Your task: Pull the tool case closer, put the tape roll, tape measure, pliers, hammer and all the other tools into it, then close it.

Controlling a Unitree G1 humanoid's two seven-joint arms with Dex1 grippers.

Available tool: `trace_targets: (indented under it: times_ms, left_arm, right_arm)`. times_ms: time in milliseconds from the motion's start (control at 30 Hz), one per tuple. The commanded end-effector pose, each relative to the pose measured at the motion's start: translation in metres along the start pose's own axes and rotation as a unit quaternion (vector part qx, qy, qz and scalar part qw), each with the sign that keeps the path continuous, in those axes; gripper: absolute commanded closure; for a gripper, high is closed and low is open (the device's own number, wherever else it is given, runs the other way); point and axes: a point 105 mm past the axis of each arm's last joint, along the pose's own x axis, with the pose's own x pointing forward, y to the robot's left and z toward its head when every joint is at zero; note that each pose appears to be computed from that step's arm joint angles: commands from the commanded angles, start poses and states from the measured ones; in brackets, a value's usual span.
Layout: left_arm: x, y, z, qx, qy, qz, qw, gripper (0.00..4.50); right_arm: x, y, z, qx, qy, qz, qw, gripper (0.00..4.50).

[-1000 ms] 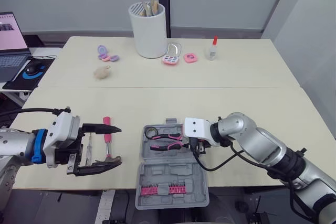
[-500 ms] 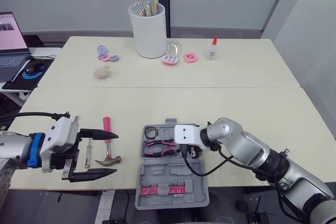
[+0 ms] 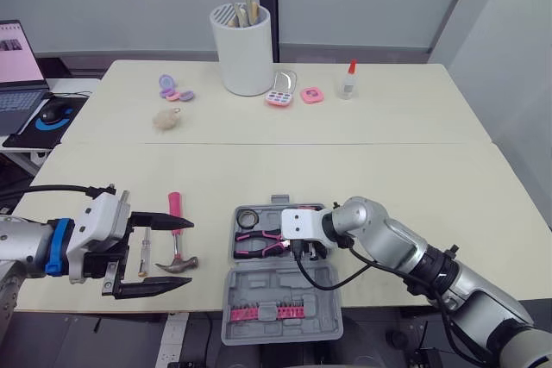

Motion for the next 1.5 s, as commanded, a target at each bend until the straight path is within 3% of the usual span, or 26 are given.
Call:
trace_targets:
  times_ms: [33, 67, 233, 533, 700, 867, 1133, 1500]
  left_arm:
    - [-0.004, 0.003, 0.006, 0.021, 0.005, 0.013, 1.0, 0.0]
    - [-0.004, 0.003, 0.006, 0.022, 0.005, 0.013, 1.0, 0.0]
    - [-0.004, 0.005, 0.005, 0.024, 0.004, 0.016, 1.0, 0.0]
    - [0.0, 0.009, 0.004, 0.029, -0.001, 0.016, 0.999, 0.0]
    - [0.002, 0.01, 0.006, 0.034, -0.005, 0.014, 0.999, 0.0]
    - [0.002, 0.008, 0.007, 0.035, -0.006, 0.013, 0.999, 0.0]
    - [0.001, 0.01, 0.006, 0.035, -0.003, 0.013, 0.999, 0.0]
    - [0.004, 0.011, 0.007, 0.041, -0.005, 0.012, 0.999, 0.0]
  right_arm:
    - [0.004, 0.008, -0.003, -0.001, -0.004, 0.014, 1.0, 2.9]
    - [0.004, 0.008, -0.004, 0.0, -0.004, 0.014, 1.0, 2.53]
    - [-0.007, -0.002, -0.003, 0.006, -0.015, 0.002, 1.0, 1.62]
    - [-0.039, -0.012, 0.032, 0.028, -0.116, 0.014, 0.993, 1.62]
    - [-0.04, -0.01, 0.039, 0.028, -0.168, -0.002, 0.985, 1.62]
    - [-0.03, -0.007, 0.041, 0.025, -0.22, -0.043, 0.974, 2.57]
    - [-0.008, -0.007, 0.024, 0.065, -0.23, -0.082, 0.968, 4.38]
    - [0.033, 0.008, -0.036, 0.087, -0.107, -0.057, 0.989, 4.45]
